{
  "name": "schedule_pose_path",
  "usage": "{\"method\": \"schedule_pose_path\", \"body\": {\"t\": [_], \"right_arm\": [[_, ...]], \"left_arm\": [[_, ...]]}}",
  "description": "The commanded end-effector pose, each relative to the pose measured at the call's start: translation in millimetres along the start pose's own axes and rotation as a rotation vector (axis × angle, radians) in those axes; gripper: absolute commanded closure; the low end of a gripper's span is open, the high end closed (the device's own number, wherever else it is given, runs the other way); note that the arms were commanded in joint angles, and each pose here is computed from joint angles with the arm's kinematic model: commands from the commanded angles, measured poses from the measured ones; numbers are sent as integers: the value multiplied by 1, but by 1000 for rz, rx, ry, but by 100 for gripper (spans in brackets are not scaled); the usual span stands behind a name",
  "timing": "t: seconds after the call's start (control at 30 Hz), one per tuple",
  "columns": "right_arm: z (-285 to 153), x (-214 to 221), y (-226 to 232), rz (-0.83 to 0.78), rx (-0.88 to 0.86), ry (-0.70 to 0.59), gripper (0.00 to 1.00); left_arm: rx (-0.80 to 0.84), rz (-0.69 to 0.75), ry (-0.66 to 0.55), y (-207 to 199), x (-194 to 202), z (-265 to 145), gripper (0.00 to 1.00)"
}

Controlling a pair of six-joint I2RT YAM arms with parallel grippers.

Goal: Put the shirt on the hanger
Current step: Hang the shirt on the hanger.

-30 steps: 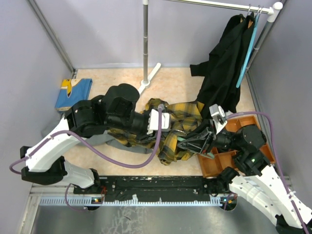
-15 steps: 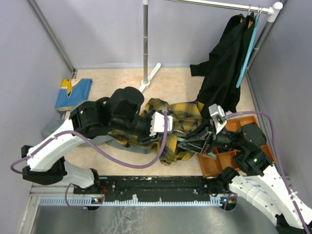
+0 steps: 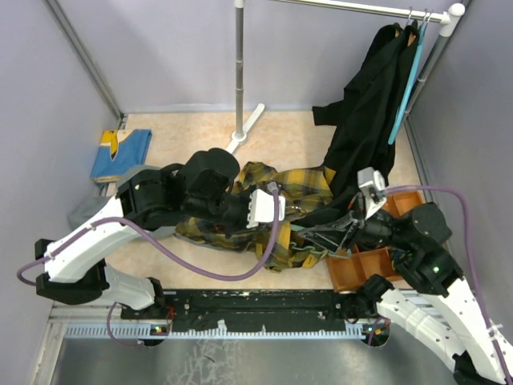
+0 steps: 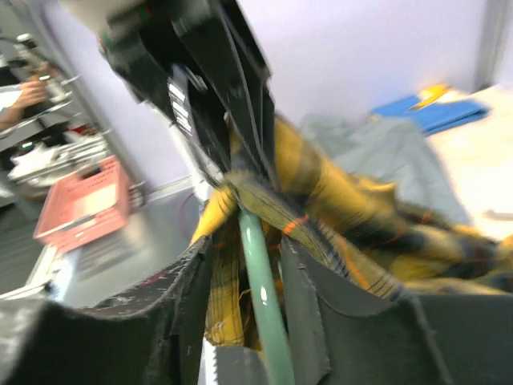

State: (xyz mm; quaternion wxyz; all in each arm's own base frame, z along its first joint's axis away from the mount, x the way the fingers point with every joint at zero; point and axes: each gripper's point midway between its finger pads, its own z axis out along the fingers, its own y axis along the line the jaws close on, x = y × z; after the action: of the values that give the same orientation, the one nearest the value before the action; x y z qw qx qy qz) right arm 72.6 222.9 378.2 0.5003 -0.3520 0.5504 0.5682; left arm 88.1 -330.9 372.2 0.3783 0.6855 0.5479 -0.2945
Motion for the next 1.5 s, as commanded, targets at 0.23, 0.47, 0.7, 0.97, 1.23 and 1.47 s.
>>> {"method": "schedule_pose_path", "body": {"t": [0.23, 0.47, 0.7, 0.97, 1.23, 1.47], "right_arm": [[-101, -56, -46, -105, 696, -223, 49], [-133, -20, -71, 89, 884, -300, 46], [-100, -6, -82, 239, 768, -374, 45], [-66, -4, -104, 470, 654, -550, 41], [-38, -2, -122, 599, 570, -609, 38], [-23, 16, -133, 692, 549, -580, 42]], "left_arm": [[-222, -110, 48, 21, 30, -22, 100], [-461, -196, -63, 48, 27, -49, 100], [-695, -270, -261, 78, -2, -97, 100], [-696, -267, -275, 81, -13, -100, 100], [-692, -254, -273, 83, -15, -95, 100], [-699, -247, -277, 85, -17, -96, 100]]}}
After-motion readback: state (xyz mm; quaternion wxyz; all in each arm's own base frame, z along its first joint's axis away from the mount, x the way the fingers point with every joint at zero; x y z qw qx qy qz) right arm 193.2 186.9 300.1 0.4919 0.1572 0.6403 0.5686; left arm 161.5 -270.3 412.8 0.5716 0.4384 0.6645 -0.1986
